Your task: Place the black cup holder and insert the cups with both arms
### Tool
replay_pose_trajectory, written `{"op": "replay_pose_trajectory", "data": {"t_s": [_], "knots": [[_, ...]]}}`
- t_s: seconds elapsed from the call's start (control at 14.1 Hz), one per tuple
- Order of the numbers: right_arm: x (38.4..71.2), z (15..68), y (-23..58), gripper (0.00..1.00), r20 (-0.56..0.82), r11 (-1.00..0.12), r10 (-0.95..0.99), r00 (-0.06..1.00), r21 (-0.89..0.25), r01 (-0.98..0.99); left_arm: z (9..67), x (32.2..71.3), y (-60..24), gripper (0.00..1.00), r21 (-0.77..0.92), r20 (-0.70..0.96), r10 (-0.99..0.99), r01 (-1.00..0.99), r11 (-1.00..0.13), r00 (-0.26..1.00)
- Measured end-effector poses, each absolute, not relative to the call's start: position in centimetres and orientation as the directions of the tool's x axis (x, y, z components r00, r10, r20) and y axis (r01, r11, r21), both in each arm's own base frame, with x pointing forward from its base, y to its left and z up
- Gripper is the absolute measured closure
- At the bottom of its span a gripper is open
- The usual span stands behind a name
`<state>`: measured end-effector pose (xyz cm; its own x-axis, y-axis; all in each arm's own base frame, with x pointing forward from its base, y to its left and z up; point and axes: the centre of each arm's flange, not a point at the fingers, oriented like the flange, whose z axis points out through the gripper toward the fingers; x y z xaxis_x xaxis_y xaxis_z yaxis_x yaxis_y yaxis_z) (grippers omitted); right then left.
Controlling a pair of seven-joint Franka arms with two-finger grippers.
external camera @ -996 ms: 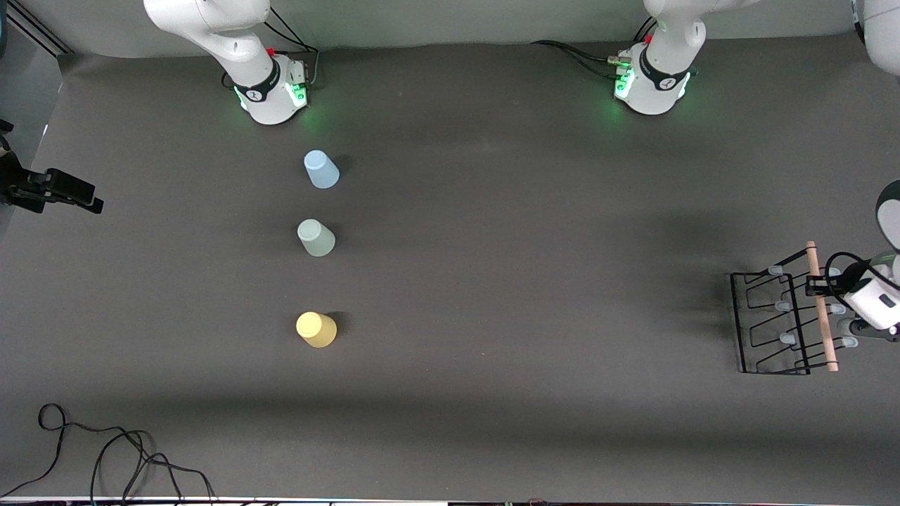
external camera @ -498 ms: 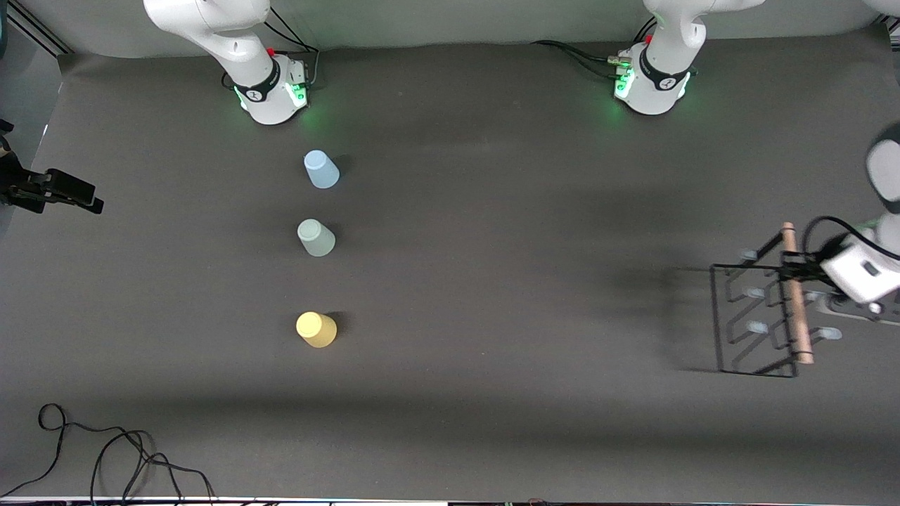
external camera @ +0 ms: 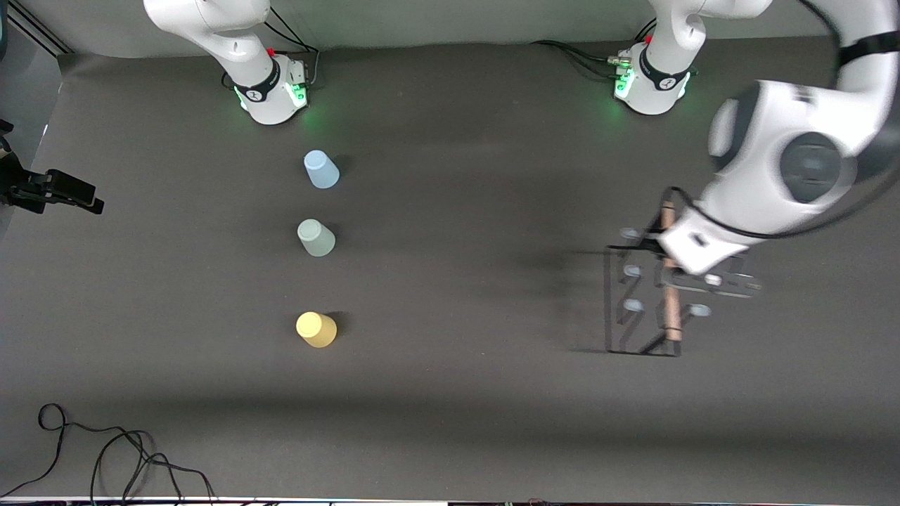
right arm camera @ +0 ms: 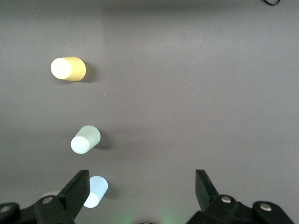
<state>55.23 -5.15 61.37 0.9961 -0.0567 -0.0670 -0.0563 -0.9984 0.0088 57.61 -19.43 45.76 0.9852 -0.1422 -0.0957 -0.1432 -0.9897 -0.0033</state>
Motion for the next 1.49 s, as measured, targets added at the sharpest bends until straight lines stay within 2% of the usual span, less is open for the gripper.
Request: {"op": "replay_pose_trajectory", "data": {"t_s": [0.5, 0.78, 1.21, 1.49], "knots": [[55.3, 61.3, -5.2, 0.00, -0.068, -0.998, -0.058, 0.996, 0.009, -0.057, 42.0, 49.1, -37.5, 0.84, -0.052, -0.114, -0.105, -0.111, -0.992, 0.988], [55.2, 61.2, -5.3, 0.00, -0.073, -0.998, -0.059, 0.996, 0.009, -0.059, 38.9, 45.1, -44.6, 0.84, -0.045, -0.071, -0.045, -0.048, -0.998, 0.996], [55.6, 59.7, -5.0, 0.00, -0.114, -0.998, -0.057, 0.992, 0.008, -0.056, 36.6, 41.8, -52.5, 0.84, 0.039, -0.058, 0.019, 0.021, -0.999, 0.998], [55.6, 58.5, -1.2, 0.00, -0.146, -0.995, -0.098, 0.984, 0.009, -0.097, 34.2, 40.5, -55.3, 0.84, 0.059, -0.054, -0.003, 0.000, -0.998, 0.999]]}}
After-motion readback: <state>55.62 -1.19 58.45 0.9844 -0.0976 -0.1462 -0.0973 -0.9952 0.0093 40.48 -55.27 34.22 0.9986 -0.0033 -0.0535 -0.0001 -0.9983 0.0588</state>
